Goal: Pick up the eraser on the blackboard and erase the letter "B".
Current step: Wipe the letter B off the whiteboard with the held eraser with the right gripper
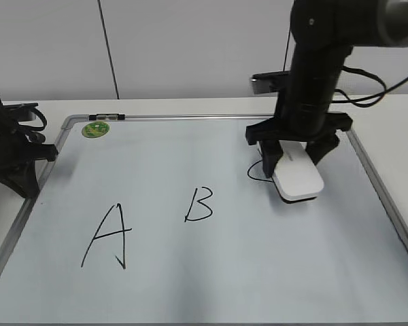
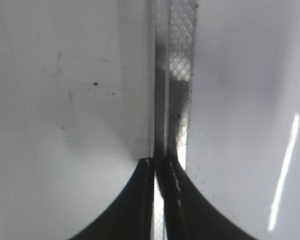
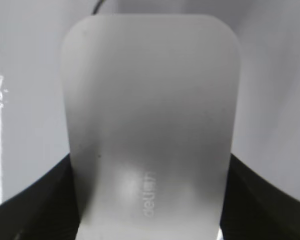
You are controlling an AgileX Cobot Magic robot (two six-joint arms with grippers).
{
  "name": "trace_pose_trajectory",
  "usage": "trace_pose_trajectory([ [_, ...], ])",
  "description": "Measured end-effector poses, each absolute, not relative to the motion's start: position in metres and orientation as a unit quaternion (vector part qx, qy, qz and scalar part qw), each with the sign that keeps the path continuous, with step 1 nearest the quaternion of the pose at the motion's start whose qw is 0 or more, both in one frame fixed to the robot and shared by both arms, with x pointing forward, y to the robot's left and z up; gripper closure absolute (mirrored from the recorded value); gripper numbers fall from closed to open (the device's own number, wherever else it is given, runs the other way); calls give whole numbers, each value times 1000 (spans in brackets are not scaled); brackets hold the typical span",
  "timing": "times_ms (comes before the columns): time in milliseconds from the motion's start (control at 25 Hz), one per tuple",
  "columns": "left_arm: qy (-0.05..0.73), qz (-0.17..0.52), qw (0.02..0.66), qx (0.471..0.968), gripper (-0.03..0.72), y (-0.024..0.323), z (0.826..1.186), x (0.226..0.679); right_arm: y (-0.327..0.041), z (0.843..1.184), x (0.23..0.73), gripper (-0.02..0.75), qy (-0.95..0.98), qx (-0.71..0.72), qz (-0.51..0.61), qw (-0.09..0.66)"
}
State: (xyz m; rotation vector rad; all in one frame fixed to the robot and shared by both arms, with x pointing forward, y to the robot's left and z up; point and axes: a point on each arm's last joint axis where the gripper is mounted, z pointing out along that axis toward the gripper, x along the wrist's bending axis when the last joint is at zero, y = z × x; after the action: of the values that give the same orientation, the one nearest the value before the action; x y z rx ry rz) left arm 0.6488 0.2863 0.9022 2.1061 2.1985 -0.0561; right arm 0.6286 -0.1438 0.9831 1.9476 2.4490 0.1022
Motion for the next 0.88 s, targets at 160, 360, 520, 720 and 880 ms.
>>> trace_pose_trajectory([
  [160,721,-18,48,691,668,286,902,649,-112,974,643,218,798,601,47,9],
  [360,721,-18,48,691,668,286,902,649,-78,956,642,218,814,579,47,-7],
  [520,721,-18,48,691,668,286,902,649,-63,937,639,218,821,570,35,-23],
  [720,721,-18,48,691,668,286,902,649,-58,928,638,218,823,566,29,-29],
  [880,721,-18,49,691,668,286,902,649,-58,929,639,218,824,565,30,-28],
])
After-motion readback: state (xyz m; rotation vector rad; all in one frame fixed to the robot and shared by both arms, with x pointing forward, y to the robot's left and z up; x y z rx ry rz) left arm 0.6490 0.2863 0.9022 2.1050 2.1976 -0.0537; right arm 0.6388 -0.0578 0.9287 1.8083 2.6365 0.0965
